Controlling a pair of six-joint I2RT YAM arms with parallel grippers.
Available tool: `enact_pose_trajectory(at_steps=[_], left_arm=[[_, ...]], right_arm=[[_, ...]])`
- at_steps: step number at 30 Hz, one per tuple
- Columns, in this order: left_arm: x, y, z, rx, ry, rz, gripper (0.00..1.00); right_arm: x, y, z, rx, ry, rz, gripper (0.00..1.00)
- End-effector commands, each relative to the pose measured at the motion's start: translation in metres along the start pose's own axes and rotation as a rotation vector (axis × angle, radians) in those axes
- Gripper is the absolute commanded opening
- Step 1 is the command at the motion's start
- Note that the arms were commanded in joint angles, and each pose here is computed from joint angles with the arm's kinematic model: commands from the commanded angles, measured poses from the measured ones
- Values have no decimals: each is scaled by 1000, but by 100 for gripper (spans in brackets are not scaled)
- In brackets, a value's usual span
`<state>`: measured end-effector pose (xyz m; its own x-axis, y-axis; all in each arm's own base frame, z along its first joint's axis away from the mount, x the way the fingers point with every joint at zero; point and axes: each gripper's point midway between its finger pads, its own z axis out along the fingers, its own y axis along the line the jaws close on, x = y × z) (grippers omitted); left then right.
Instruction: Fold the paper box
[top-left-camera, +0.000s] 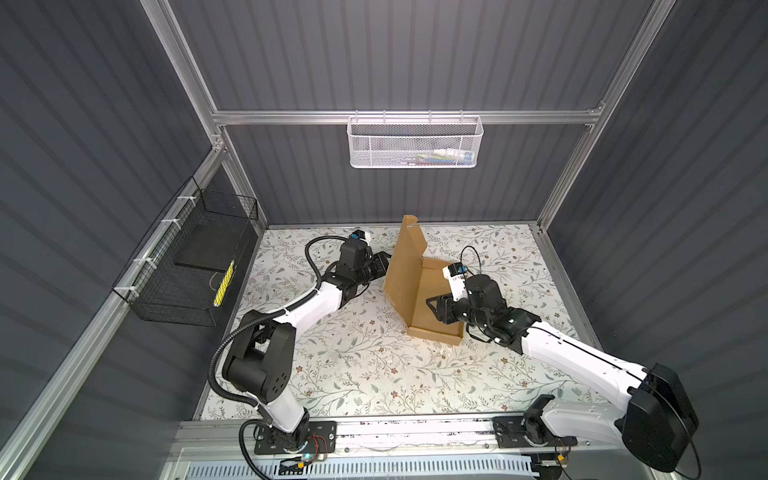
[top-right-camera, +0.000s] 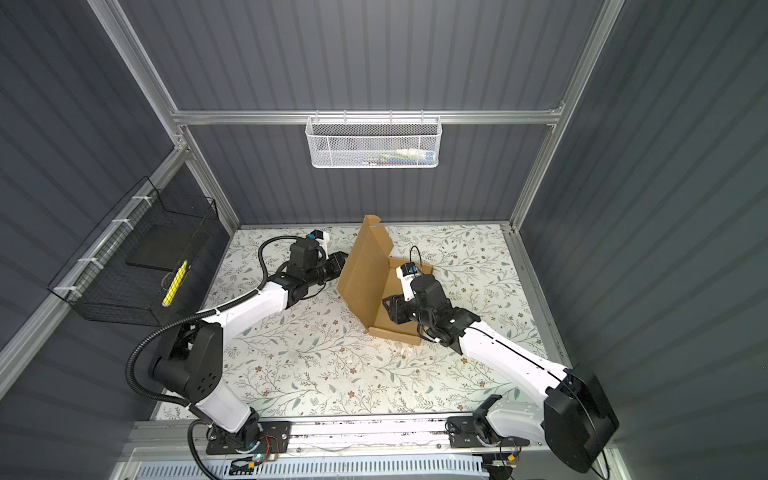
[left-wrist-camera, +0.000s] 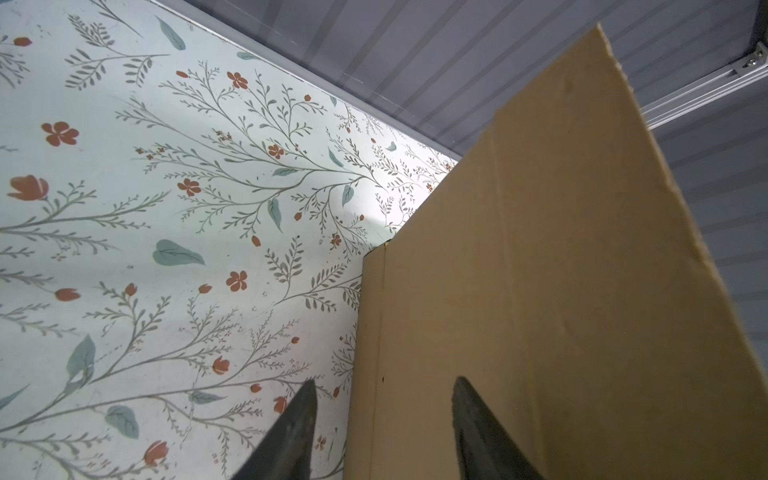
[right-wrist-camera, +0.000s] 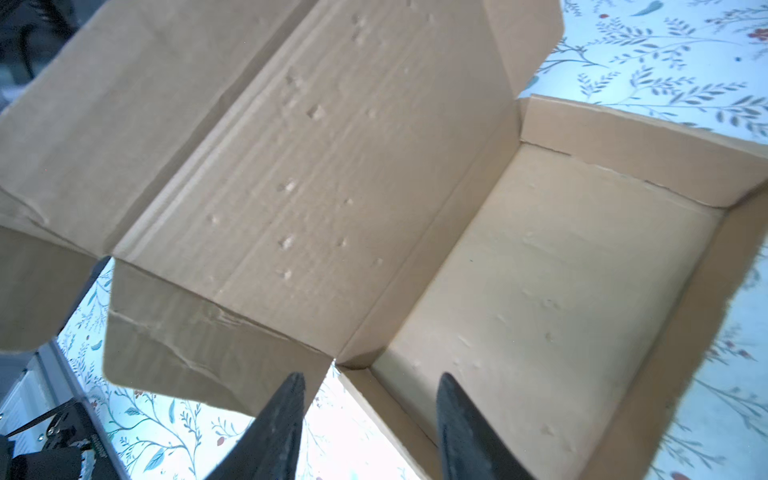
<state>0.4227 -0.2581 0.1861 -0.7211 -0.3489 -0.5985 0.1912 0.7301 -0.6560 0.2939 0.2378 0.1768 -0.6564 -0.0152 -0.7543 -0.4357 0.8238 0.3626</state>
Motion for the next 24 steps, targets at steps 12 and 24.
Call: enact_pose_trajectory(at_steps=[12, 24], left_arm=[[-5, -15, 12, 52, 38, 69, 52], [-4, -20, 41, 83, 107, 122, 52]], right_arm=[[25, 7, 27, -16, 68, -51, 52], [20, 34, 63, -54, 42, -44, 50]])
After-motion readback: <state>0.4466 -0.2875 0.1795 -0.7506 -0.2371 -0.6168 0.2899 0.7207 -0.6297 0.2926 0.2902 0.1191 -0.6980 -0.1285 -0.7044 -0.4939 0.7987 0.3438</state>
